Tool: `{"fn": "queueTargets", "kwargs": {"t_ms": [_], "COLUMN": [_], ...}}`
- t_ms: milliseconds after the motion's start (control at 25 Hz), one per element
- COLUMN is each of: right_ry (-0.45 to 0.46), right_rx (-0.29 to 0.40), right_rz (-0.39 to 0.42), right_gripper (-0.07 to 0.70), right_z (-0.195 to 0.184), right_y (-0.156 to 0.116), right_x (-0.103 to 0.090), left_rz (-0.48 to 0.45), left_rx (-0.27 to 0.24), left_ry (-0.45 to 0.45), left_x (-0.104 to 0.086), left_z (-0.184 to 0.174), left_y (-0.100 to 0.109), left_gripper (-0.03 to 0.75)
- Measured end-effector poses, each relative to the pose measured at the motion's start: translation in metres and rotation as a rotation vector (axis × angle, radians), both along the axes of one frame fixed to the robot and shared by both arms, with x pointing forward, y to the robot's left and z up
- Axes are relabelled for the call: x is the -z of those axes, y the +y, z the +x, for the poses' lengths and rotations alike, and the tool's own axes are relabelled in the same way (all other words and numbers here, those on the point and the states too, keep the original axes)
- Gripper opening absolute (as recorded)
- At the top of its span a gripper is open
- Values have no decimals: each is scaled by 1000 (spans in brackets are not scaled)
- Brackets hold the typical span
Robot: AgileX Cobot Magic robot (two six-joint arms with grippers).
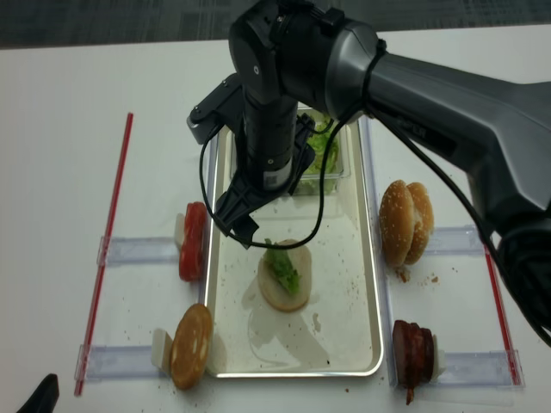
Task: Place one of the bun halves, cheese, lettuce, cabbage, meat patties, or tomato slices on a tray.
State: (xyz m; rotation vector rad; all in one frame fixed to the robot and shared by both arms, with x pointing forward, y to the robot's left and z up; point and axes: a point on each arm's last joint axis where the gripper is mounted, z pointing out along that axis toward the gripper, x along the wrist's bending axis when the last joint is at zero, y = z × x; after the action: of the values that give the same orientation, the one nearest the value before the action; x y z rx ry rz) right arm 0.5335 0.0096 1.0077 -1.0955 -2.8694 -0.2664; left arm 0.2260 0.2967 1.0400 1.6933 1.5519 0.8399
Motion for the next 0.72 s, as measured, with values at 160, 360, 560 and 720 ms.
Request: {"fn": "queueTargets", "kwargs": {"t_ms": [160,360,560,720], "right_ry": [-66,-92,-97,-112], "right_rx": [-10,-29,-32,-36], "right_rz": [18,11,6,-10], "right_gripper": [692,692,692,692], "right_z": [-2,-3,-3,-1], "right_y": [-6,-10,-10,-11], "right_x": [-25,-32,-32,-32], "left_rz": [0,0,0,0], "left_rx": [0,0,0,0], "left_ry": [0,0,0,0], "left_x": [0,0,0,0], "left_z": [0,0,0,0], "left_y": [0,0,0,0], "left_gripper": [509,509,509,509]}}
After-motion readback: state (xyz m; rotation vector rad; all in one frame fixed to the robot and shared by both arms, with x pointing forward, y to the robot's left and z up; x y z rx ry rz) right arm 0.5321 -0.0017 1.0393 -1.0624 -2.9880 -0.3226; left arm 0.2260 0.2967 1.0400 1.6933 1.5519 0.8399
